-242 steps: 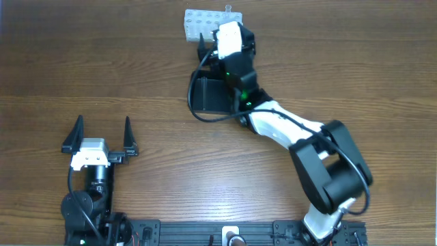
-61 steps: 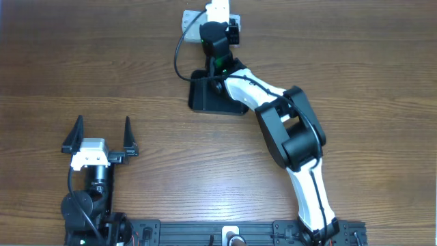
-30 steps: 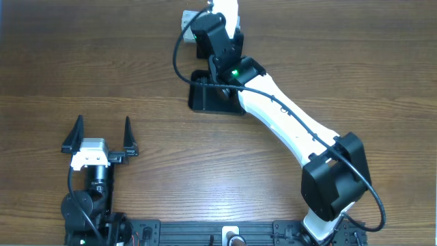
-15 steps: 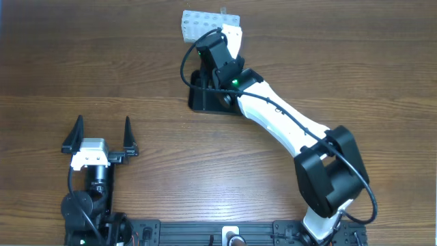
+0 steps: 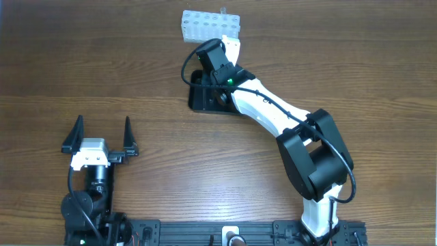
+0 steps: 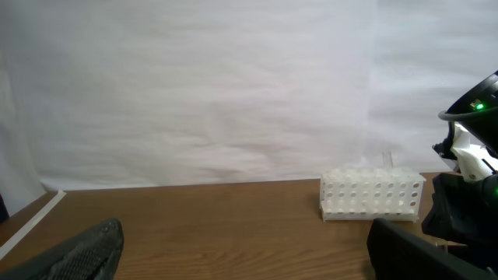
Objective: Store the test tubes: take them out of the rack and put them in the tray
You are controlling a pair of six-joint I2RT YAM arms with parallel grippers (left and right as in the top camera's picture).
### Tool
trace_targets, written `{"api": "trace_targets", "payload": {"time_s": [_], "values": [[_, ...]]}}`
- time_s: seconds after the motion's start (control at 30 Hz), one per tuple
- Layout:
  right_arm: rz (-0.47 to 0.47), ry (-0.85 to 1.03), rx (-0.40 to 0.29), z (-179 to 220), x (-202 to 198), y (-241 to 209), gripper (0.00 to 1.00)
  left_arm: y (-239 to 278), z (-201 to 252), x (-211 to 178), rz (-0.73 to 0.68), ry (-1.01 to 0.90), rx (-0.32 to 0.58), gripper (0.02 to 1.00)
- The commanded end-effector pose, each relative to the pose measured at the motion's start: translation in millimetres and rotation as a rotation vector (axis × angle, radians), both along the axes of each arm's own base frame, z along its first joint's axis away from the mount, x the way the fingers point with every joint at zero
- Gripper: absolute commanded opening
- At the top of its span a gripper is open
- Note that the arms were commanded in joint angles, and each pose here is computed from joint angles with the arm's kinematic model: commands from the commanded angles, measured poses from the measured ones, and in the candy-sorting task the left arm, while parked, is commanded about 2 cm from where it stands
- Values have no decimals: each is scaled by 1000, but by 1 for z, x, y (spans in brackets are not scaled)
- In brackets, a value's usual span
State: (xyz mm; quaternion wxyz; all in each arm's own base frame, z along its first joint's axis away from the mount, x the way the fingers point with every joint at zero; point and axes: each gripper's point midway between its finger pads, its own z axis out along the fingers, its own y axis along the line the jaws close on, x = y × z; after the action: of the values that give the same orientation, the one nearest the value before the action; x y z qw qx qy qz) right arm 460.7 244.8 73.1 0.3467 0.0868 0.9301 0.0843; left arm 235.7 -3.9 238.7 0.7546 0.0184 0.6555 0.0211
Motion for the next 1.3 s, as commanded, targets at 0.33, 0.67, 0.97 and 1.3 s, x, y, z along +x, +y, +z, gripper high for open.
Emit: {"api": "trace_targets", "payload": {"time_s": [0.33,0.67,0.97,1.3], "values": [[-4,45,-15,-18,-6,-3,25,-1,1,-1,-4,-9,15,1000],[6,77,-36,-37,-11,0,53,-1,1,-1,-4,-9,15,1000],[7,78,-37,-37,-11,0,154,-1,1,-1,-4,-9,15,1000],[77,60,-30,-22,-11,9,362,-1,1,-1,-4,-9,15,1000]]}}
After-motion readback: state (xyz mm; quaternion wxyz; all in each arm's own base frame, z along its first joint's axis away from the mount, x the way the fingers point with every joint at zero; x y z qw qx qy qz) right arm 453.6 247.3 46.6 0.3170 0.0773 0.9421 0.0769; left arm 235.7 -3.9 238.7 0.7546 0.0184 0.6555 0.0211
